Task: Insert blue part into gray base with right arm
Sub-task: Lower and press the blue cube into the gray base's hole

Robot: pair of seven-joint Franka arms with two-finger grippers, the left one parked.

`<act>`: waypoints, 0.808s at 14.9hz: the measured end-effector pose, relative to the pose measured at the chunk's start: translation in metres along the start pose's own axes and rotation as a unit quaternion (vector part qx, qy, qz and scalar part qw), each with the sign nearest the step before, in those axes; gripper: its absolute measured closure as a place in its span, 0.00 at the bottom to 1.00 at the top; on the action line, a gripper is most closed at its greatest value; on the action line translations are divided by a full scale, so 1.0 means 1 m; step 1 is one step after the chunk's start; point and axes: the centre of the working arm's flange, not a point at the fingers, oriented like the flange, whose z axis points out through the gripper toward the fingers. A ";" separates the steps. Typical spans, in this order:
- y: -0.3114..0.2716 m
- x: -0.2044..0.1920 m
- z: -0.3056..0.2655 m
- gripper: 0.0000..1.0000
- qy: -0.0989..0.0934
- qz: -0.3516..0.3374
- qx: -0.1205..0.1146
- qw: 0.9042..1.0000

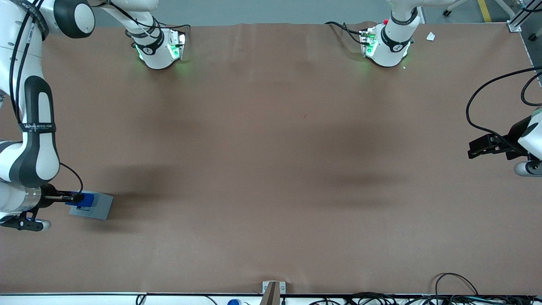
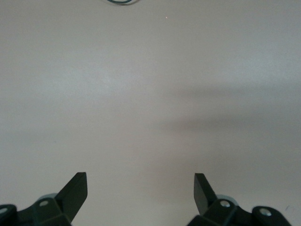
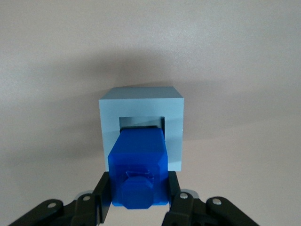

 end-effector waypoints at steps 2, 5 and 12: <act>-0.002 0.000 0.000 0.49 0.000 -0.002 0.000 1.000; -0.003 0.000 0.000 0.49 0.000 -0.002 0.000 1.000; -0.003 0.001 0.000 0.49 0.004 -0.003 0.000 1.000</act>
